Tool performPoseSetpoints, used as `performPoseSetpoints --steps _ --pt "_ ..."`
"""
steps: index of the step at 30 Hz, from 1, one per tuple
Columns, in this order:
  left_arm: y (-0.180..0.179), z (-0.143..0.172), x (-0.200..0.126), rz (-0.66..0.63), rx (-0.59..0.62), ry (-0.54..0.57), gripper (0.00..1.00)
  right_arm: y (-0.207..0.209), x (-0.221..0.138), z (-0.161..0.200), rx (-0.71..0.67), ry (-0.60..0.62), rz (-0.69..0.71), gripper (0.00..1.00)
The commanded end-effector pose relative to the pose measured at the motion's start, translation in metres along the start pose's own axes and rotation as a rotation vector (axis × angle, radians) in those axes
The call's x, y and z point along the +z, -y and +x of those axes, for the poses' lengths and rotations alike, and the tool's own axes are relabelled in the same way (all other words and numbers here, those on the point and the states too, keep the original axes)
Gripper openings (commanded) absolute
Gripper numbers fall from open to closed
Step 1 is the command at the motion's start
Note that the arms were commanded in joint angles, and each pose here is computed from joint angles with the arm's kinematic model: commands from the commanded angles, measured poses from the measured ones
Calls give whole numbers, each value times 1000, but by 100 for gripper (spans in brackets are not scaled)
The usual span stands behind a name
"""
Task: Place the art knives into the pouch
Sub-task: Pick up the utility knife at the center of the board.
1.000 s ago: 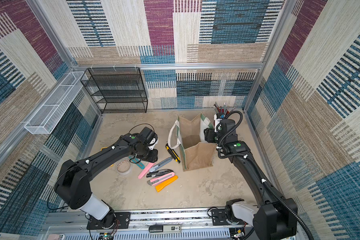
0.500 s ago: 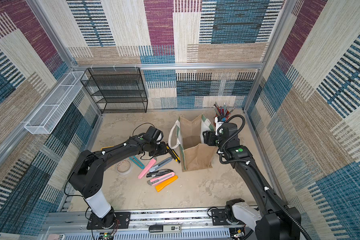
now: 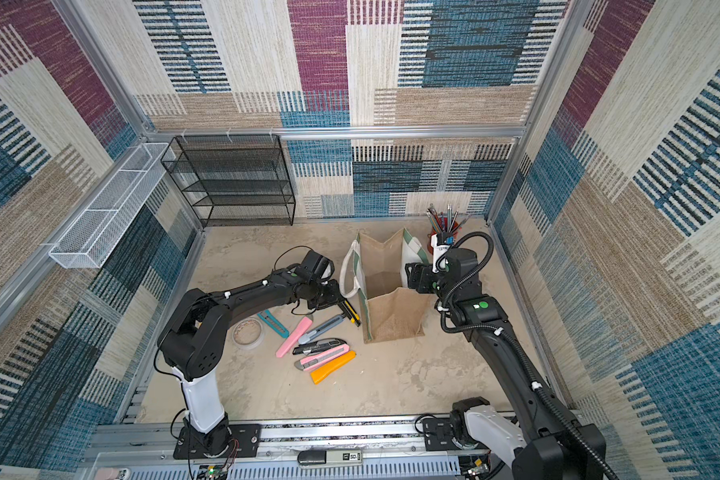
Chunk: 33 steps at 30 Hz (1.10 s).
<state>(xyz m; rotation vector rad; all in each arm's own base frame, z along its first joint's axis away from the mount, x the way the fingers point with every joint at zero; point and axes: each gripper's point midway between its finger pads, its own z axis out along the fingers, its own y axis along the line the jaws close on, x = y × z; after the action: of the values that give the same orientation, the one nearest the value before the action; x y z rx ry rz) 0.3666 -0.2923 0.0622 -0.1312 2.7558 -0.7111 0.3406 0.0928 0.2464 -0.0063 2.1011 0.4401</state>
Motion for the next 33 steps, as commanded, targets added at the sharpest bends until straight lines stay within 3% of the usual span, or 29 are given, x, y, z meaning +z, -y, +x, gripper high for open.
performPoseSetpoints --steps 1,17,33 --pt "5 -8 1 15 -11 20 43 -4 -2 -5 -15 25 -20 81" --pt "-4 -11 22 -16 -29 13 49 -8 -1 2 -18 6 -51 81" --pt "-29 -6 32 -150 18 -35 43 -6 1 9 -22 -1 -49 81"
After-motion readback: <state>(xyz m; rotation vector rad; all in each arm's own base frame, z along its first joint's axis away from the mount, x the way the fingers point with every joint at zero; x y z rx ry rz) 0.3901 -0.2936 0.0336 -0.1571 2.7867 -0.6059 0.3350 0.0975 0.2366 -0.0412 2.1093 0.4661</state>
